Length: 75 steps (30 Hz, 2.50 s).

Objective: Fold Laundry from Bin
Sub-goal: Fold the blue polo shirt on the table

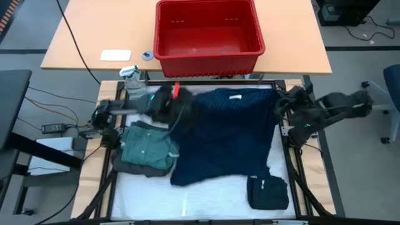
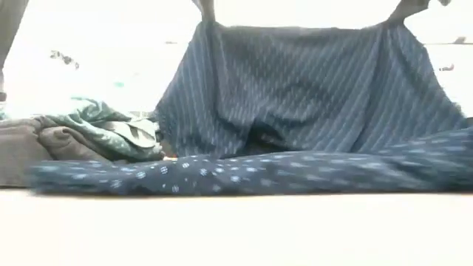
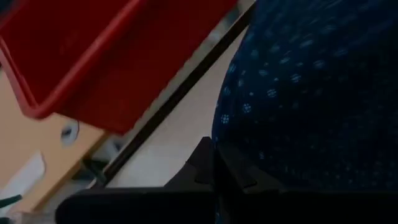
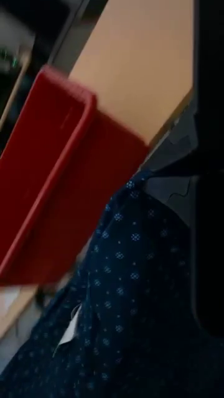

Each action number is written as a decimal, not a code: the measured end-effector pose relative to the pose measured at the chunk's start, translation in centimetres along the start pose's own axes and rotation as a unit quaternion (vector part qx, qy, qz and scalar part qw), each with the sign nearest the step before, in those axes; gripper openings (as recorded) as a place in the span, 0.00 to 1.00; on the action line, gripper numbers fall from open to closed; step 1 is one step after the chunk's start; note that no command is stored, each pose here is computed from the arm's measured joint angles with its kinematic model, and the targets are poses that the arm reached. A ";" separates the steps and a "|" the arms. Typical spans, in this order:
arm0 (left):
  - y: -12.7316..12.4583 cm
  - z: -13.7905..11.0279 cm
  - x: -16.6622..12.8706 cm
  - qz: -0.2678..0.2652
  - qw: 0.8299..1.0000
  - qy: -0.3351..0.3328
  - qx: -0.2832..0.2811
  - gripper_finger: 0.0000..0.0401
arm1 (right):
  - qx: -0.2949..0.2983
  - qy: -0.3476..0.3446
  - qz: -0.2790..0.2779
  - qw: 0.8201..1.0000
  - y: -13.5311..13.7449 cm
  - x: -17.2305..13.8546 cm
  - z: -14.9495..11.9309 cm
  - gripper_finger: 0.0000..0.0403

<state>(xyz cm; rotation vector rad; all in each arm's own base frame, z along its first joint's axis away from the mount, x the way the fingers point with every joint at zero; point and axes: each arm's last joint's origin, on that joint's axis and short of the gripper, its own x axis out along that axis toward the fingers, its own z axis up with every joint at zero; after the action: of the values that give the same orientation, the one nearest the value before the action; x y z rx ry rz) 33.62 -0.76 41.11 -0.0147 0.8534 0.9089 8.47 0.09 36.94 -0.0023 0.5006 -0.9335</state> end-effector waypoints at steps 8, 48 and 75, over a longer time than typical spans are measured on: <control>3.4 0.2 12.5 -0.002 0.995 0.103 -0.007 0.00 | -0.008 0.044 -0.069 0.997 3.4 8.8 -3.7 0.01; -8.4 -9.5 9.3 -0.416 0.901 0.064 0.105 0.54 | 0.075 0.318 0.391 0.860 7.3 10.1 -9.6 0.46; -18.2 -19.8 12.0 -0.298 0.939 0.159 0.063 0.21 | -0.040 0.444 0.338 0.829 13.1 7.8 -18.6 0.03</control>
<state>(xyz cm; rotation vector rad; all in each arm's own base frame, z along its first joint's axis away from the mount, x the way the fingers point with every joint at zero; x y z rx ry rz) 37.38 -11.16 13.78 -0.3025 1.1231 0.2789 14.65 5.87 14.46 0.5296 1.3053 -0.1493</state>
